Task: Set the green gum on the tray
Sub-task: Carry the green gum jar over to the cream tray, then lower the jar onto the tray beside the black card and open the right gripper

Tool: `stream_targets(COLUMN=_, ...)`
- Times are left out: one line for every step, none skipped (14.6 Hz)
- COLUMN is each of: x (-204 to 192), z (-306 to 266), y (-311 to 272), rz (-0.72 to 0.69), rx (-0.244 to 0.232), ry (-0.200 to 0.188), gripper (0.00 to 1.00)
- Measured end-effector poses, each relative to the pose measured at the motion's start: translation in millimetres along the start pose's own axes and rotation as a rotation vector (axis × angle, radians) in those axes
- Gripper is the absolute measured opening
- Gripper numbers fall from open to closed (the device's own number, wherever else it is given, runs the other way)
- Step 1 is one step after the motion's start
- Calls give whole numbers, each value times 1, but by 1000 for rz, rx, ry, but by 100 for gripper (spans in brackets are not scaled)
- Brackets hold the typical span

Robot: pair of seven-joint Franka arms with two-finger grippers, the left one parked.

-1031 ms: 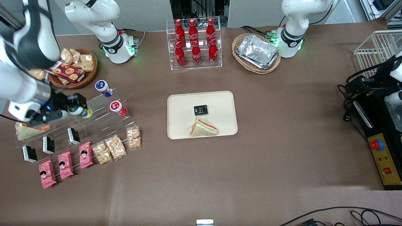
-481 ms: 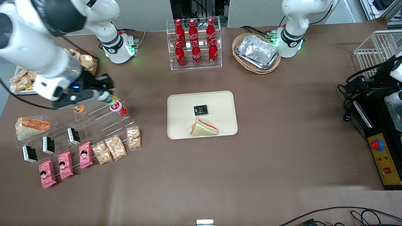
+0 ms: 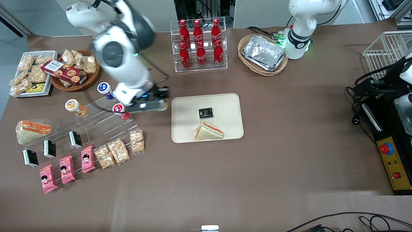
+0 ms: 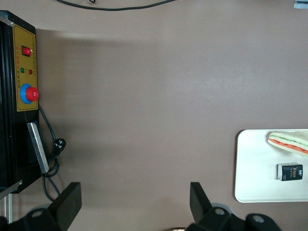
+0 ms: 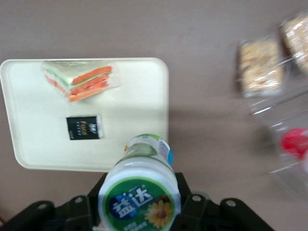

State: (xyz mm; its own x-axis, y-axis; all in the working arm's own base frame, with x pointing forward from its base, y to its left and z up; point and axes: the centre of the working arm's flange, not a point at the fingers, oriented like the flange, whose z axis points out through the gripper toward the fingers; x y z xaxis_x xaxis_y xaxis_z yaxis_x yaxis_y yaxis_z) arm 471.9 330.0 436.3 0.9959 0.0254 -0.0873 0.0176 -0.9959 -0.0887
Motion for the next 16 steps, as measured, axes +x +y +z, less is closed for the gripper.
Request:
stream_targets(x=-14, z=22, y=-20, rz=17, rx=1, ry=3, gripper=58)
stream_targets(x=-26, z=42, y=-36, rz=18, rx=2, ry=5, gripper=58)
stream_targets(x=-38, z=62, y=-48, rz=15, rx=6, ry=13, gripper=58)
stream_targets(x=-45, z=81, y=-52, rz=16, rx=12, ry=24, gripper=58)
stream_targets(x=-51, z=99, y=-52, rz=15, rx=14, ry=30, gripper=58)
stream_targets(x=-56, z=115, y=-49, rz=14, rx=10, ry=26, gripper=58)
stream_targets(x=-59, z=128, y=-46, rz=13, rx=3, ry=18, gripper=58)
stream_targets(x=-60, z=138, y=-46, rz=13, rx=1, ry=13, gripper=58)
stream_targets(x=-60, z=146, y=-46, rz=13, rx=1, ry=11, gripper=58)
stream_targets(x=-60, z=154, y=-45, rz=14, rx=2, ry=10, gripper=58)
stream_targets(x=-59, z=162, y=-44, rz=16, rx=5, ry=11, gripper=58)
stream_targets(x=-58, z=172, y=-43, rz=20, rx=12, ry=16, gripper=58)
stream_targets(x=-57, z=183, y=-41, rz=23, rx=19, ry=22, gripper=58)
stream_targets(x=-56, z=194, y=-39, rz=27, rx=22, ry=23, gripper=58)
stream_targets(x=-57, z=205, y=-36, rz=30, rx=21, ry=19, gripper=58)
stream_targets(x=-57, z=214, y=-35, rz=33, rx=17, ry=10, gripper=58)
